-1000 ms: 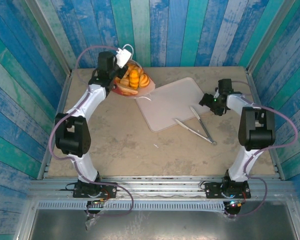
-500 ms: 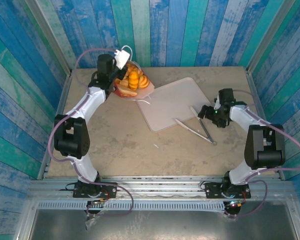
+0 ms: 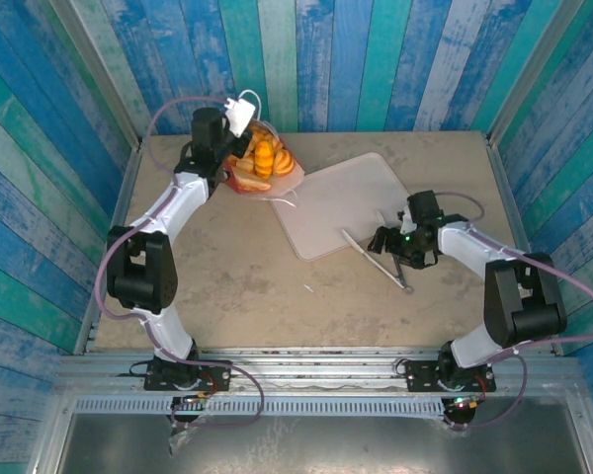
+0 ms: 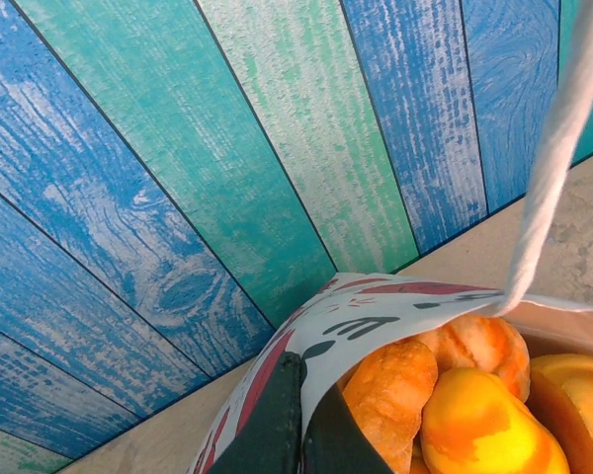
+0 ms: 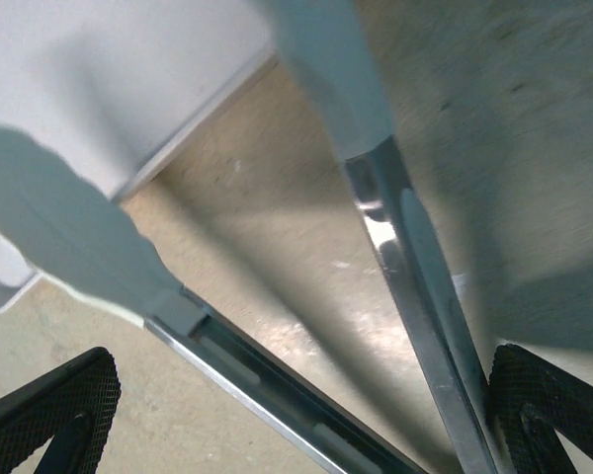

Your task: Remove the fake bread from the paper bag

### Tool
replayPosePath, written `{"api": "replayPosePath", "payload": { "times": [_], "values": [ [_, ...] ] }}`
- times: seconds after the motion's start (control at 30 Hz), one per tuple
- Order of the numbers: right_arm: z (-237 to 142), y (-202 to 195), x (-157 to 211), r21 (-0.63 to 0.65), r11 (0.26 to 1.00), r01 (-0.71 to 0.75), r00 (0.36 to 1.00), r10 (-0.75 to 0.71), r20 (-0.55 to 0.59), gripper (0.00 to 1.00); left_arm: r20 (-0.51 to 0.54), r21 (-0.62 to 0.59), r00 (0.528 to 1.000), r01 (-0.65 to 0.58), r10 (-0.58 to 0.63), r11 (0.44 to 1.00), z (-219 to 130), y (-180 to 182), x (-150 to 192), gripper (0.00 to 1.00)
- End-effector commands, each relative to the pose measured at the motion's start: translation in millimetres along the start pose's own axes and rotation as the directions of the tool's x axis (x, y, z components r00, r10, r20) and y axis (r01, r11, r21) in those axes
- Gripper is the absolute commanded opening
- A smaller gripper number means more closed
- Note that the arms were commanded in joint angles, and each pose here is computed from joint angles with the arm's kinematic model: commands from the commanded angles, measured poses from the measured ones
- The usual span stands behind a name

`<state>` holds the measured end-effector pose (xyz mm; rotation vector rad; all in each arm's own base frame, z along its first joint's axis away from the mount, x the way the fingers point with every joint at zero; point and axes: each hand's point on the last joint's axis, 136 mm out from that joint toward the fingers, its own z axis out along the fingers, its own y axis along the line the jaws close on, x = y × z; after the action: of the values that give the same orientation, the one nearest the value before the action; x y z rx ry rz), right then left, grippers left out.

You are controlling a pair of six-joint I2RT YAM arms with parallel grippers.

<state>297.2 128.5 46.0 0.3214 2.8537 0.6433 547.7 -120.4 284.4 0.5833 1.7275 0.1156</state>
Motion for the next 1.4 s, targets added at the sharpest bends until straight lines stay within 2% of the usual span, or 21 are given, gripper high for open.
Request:
{"api": "replayPosePath", "payload": {
  "times": [0.0, 0.47, 0.8, 1.23, 1.37],
  "values": [
    [0, 12, 10, -0.004, 1.0, 0.008, 1.0, -0.008, -0.005, 1.0, 0.159, -0.051, 0.987, 0.015, -0.006, 0.999, -38, 22, -58, 0.0],
    [26, 3, 35, 0.273, 0.942, 0.196, 0.98, -0.196, -0.028, 0.98, 0.164, -0.061, 0.986, 0.022, -0.012, 0.998, -47, 22, -57, 0.0],
    [44, -14, 45, 0.357, 0.908, 0.217, 0.974, -0.227, -0.015, 0.89, 0.167, -0.055, 0.986, 0.026, -0.017, 0.998, -48, 21, -58, 0.0],
    [51, -26, 70, 0.42, 0.874, 0.245, 0.966, -0.257, -0.031, 0.85, 0.172, -0.048, 0.985, 0.026, -0.018, 0.999, -46, 21, -60, 0.0],
    [54, -22, 75, 0.442, 0.851, 0.283, 0.953, -0.3, -0.031, 0.77, 0.172, -0.048, 0.985, 0.026, -0.018, 0.999, -45, 21, -60, 0.0]
  ]
}}
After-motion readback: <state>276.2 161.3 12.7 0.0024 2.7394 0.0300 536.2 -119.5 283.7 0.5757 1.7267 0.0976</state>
